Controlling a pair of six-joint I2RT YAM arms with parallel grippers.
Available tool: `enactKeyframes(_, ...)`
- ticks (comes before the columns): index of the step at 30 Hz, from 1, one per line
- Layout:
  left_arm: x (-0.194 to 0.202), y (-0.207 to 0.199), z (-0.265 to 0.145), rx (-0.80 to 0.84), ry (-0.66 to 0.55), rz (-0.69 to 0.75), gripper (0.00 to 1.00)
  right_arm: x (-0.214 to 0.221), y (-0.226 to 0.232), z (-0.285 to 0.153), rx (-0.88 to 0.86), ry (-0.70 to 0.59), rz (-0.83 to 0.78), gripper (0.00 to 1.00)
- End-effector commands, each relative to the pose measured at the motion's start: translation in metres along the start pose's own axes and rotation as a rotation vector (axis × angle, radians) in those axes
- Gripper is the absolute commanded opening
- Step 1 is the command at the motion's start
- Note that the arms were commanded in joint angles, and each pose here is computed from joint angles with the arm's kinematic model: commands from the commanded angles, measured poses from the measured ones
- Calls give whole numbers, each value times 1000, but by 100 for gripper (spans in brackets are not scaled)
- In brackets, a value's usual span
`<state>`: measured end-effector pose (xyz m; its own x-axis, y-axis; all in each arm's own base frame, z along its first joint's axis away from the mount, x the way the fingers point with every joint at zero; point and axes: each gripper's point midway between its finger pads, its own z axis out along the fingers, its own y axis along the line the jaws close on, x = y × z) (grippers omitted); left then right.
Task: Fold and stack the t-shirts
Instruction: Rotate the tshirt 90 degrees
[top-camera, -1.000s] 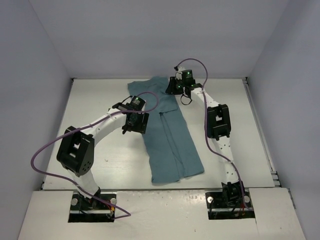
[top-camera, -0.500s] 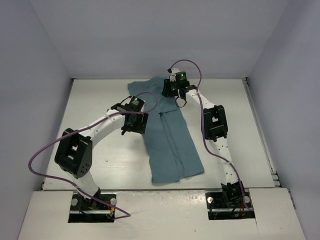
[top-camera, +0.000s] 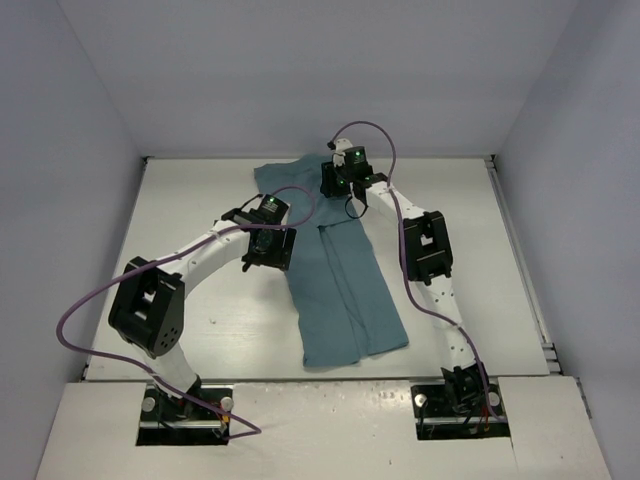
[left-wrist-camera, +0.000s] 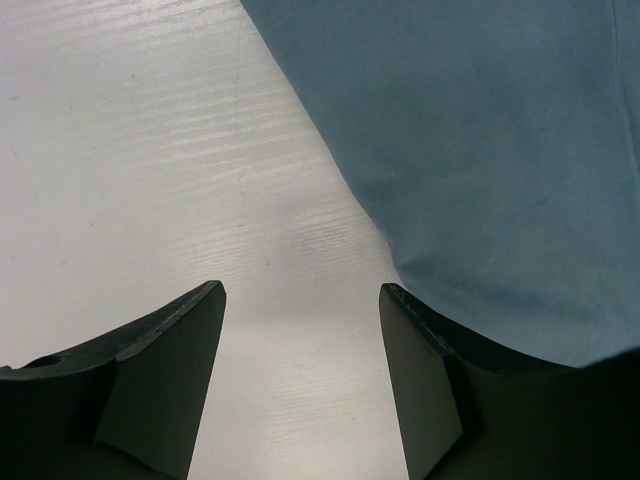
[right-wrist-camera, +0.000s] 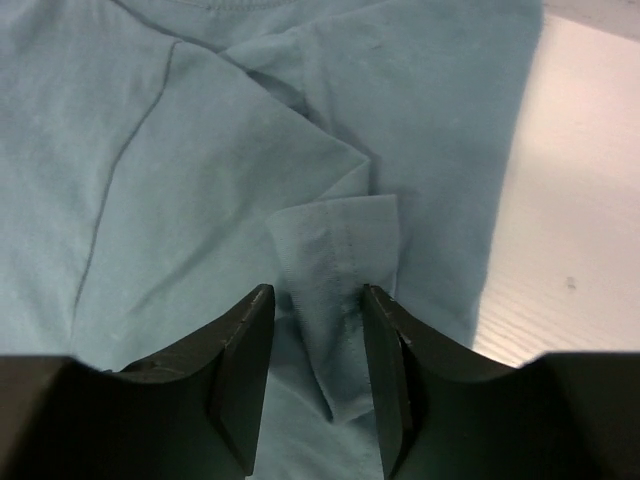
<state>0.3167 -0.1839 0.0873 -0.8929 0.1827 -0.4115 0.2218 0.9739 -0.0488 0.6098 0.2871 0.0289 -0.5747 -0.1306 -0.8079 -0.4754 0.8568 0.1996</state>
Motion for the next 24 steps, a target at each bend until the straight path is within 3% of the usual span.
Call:
enactKeyframes(1, -19, -2, -25, 16, -102, -5, 60, -84, 22, -46, 17, -167, -67, 42)
enactKeyframes(11, -23, -2, -33, 19, -131, -9, 60, -126, -15, -120, 189, -257, 79, 40)
enactKeyframes(19, -24, -5, -36, 36, -141, -16, 60, -44, -28, -126, 238, -116, 385, 20)
enactKeyframes(24, -23, -4, -38, 39, -144, -13, 60, -7, -17, -125, 225, -42, 470, 18)
